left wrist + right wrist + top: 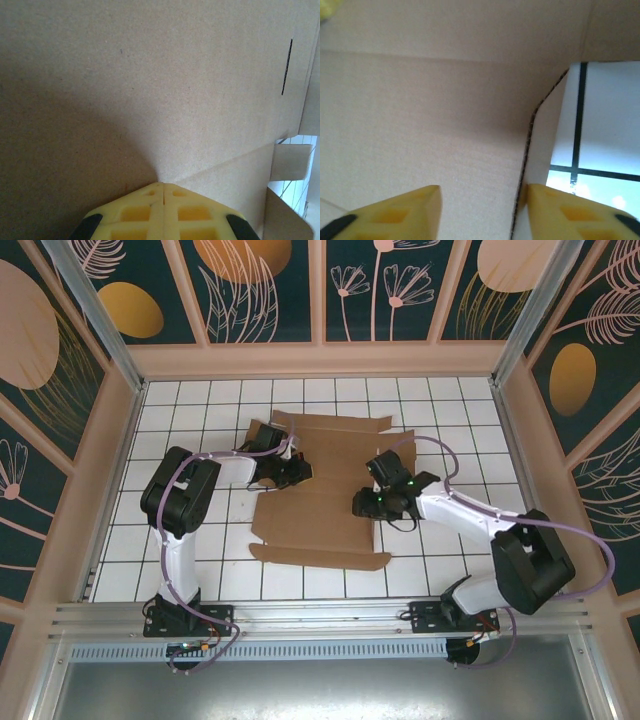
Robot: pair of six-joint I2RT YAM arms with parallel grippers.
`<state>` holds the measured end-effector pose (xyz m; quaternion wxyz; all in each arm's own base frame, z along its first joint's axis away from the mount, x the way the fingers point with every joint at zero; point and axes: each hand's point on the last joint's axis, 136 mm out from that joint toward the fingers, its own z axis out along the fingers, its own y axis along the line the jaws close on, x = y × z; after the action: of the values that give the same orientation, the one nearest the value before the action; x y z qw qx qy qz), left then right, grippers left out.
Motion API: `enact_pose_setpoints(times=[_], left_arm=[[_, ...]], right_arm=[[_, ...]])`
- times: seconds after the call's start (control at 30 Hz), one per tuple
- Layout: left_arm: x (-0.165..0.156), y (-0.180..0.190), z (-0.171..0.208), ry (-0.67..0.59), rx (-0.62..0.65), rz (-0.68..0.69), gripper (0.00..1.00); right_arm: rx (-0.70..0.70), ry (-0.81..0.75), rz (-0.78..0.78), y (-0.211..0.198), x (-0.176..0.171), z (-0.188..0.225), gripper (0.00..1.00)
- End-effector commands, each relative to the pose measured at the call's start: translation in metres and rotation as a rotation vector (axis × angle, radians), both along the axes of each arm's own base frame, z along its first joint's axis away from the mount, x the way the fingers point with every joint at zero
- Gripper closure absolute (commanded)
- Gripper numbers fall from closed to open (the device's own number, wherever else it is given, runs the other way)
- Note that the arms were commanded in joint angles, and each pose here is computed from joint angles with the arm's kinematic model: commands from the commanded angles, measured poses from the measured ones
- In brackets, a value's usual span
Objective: Fold the paper box
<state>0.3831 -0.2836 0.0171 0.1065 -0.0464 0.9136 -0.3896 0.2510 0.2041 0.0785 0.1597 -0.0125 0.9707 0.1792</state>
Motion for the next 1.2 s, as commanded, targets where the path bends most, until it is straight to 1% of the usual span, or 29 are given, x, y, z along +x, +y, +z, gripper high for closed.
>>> enact_pose_setpoints(times=[0.0,0.1,0.2,0.33,0.4,0.47,0.77,0.87,0.93,1.03,1.17], left_arm=[[-0.021,0.014,-0.03,0.092,0.084,0.009,1.0],[-0.016,0.013,-0.021,0.068,0.083,0.007,1.0],[-0.015,0.012,-0.016,0.056,0.076,0.006,1.0],[-0.017,0.011,-0.015,0.051,0.065,0.005,1.0],[-0.016,0.011,-0.014,0.052,0.059,0.006,1.0],[-0.015,0.01,-0.012,0.048,0.056,0.007,1.0],[-0.019,0.004,-0.011,0.074,0.003,0.004,1.0],[-0.019,0.003,-0.011,0.073,-0.003,0.003,1.0],[-0.019,0.003,-0.009,0.072,-0.011,0.004,1.0],[-0.02,0.003,-0.009,0.069,-0.012,0.005,1.0],[-0.019,0.002,-0.008,0.068,-0.02,0.007,1.0]], right_arm=[[-0.018,-0.195,0.018,-0.006,0.023,0.06,0.43],[-0.05,-0.165,0.008,-0.016,0.013,0.057,0.38],[-0.031,-0.126,-0.045,-0.026,0.0,0.039,0.34],[0.036,-0.073,-0.098,-0.039,-0.012,0.016,0.3],[0.035,-0.048,-0.11,-0.042,-0.018,0.005,0.27],[0.034,-0.034,-0.162,-0.055,-0.016,-0.005,0.25],[0.219,0.067,-0.188,-0.055,-0.023,-0.033,0.22],[0.282,0.088,-0.165,-0.045,-0.026,-0.039,0.25],[0.314,0.102,-0.157,-0.04,-0.027,-0.044,0.31],[0.314,0.134,-0.161,-0.037,-0.029,-0.056,0.42],[0.246,0.109,-0.158,-0.034,-0.02,-0.059,0.6]])
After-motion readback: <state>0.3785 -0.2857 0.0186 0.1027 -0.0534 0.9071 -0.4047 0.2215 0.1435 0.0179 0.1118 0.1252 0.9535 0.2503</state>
